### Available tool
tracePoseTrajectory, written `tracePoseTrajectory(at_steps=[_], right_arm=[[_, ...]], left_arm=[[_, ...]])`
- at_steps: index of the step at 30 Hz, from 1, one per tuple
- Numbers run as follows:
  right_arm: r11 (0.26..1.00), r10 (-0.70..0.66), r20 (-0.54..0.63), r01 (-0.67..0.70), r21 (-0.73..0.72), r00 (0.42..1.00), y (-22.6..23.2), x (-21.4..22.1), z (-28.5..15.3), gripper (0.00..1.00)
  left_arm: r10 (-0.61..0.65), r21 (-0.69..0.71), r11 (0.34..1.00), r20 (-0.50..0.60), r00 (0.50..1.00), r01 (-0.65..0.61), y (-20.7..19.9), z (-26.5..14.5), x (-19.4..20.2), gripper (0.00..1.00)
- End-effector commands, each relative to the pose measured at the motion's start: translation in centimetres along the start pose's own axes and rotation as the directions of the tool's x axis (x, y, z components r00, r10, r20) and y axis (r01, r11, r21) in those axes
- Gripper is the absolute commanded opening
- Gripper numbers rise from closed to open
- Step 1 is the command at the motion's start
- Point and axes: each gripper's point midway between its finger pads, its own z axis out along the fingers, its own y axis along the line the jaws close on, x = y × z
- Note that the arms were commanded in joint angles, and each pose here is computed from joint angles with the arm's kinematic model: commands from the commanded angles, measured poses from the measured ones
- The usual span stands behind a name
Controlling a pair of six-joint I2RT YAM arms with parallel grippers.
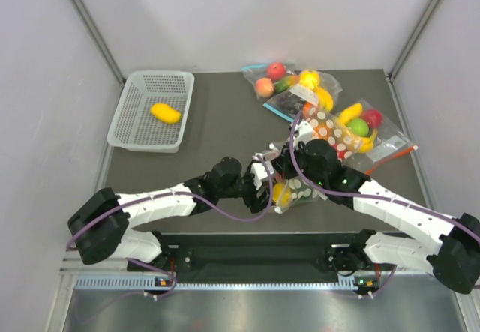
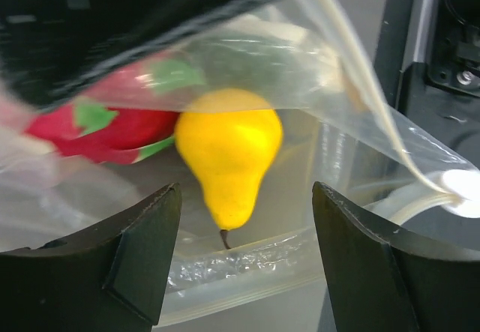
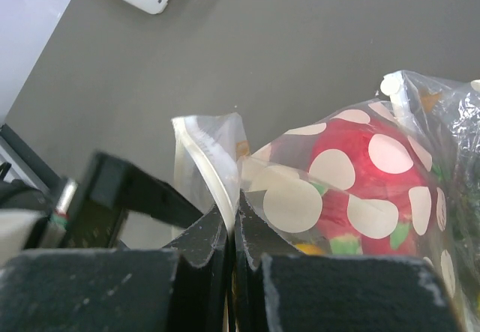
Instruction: Open the zip-top bag and remove the fake food
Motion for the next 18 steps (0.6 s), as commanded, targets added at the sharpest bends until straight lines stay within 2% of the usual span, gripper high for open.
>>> tracePoseTrajectory(at_steps=[1, 7, 10, 18], right_arm=[[1.0, 0.011, 0.062, -0.01, -0.024, 0.998, 0.6, -1.7, -0.4, 0.0], [0.999, 0.02, 0.064, -0.019, -0.028, 0.998, 0.5, -1.5, -0.2, 0.0], [0.999, 0.022, 0.059, -0.02, -0.025, 0.998, 0.3, -1.1, -0.2, 0.0], [0.999, 0.025, 0.058, -0.023, -0.023, 0.998, 0.1, -0.7, -0.5, 0.0]], left_arm=[[0.029, 0.024, 0.999, 0.047, 0.998, -0.03, -0.9, 1.0, -0.9, 0.75], [0.04, 0.006, 0.999, 0.035, 0.999, -0.041, -1.4, 2.4, -0.1, 0.78], [0.067, 0.0, 0.998, 0.076, 0.995, -0.067, -2.3, 2.6, -1.3, 0.82], [0.121, -0.009, 0.993, 0.173, 0.977, -0.121, -3.7, 1.9, -4.0, 0.81]])
